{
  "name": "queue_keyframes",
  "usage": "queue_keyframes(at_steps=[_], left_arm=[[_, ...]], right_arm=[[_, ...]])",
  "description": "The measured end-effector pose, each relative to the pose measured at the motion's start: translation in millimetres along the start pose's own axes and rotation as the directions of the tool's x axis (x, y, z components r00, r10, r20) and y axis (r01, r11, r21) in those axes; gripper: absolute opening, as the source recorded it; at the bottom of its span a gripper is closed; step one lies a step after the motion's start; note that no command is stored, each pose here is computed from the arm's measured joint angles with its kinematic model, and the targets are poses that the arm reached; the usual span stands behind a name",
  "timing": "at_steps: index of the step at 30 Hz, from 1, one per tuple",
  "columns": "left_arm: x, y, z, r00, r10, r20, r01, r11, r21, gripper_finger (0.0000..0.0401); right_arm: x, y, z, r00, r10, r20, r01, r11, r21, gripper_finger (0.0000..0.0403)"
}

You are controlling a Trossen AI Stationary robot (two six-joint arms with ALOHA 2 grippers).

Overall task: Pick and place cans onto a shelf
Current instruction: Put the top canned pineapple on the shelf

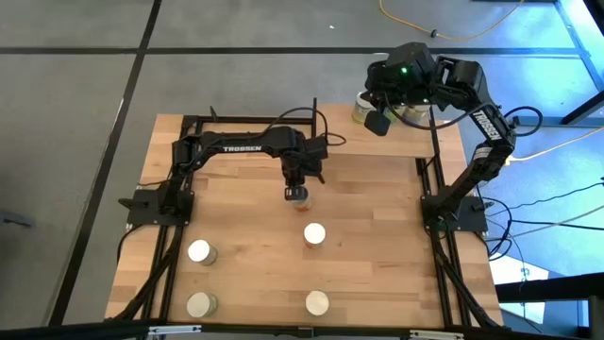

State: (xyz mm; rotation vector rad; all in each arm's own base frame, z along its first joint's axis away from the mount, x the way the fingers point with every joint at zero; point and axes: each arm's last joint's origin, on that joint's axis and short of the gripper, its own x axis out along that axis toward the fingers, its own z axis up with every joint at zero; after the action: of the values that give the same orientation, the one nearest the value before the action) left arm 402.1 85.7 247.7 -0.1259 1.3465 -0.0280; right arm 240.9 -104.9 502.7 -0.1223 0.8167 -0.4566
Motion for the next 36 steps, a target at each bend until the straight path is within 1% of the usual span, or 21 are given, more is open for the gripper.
queue_keyframes(at_steps=[6,11,15,19,22,26,30,34,36], left_arm=[[0,1,4,0.999,0.006,0.040,-0.007,1.000,0.006,0.0002],[0,1,4,0.999,0.006,0.039,-0.006,1.000,0.004,0.0026],[0,1,4,0.999,0.006,0.038,-0.005,1.000,-0.017,0.0048],[-5,0,4,0.999,0.005,0.034,-0.005,1.000,-0.014,0.0054],[-19,-1,6,0.999,0.005,0.032,-0.006,1.000,0.023,0.0050],[-47,-2,7,1.000,0.008,0.024,-0.009,0.998,0.069,0.0040],[-77,-2,7,0.999,0.036,0.035,-0.039,0.995,0.090,0.0009],[-108,3,4,0.992,0.105,0.066,-0.109,0.992,0.062,0.0002],[-125,7,1,0.988,0.129,0.087,-0.131,0.991,0.018,0.0001]], right_arm=[[0,0,0,1.000,0.000,0.000,0.000,1.000,0.000,0.0006],[0,0,0,1.000,0.001,-0.002,-0.001,1.000,0.000,0.0006],[0,0,-2,1.000,0.004,-0.016,-0.004,1.000,-0.003,0.0006],[0,1,-3,0.999,0.007,-0.032,-0.008,1.000,-0.005,0.0006],[0,1,-6,0.998,0.021,-0.056,-0.023,1.000,-0.022,0.0006],[0,4,-6,0.993,0.105,-0.052,-0.107,0.994,-0.034,0.0006],[-1,6,-6,0.986,0.159,-0.040,-0.161,0.986,-0.048,0.0006],[-1,8,-6,0.974,0.225,-0.032,-0.227,0.967,-0.117,0.0006],[0,11,-6,0.964,0.263,-0.030,-0.264,0.949,-0.174,0.0006]])
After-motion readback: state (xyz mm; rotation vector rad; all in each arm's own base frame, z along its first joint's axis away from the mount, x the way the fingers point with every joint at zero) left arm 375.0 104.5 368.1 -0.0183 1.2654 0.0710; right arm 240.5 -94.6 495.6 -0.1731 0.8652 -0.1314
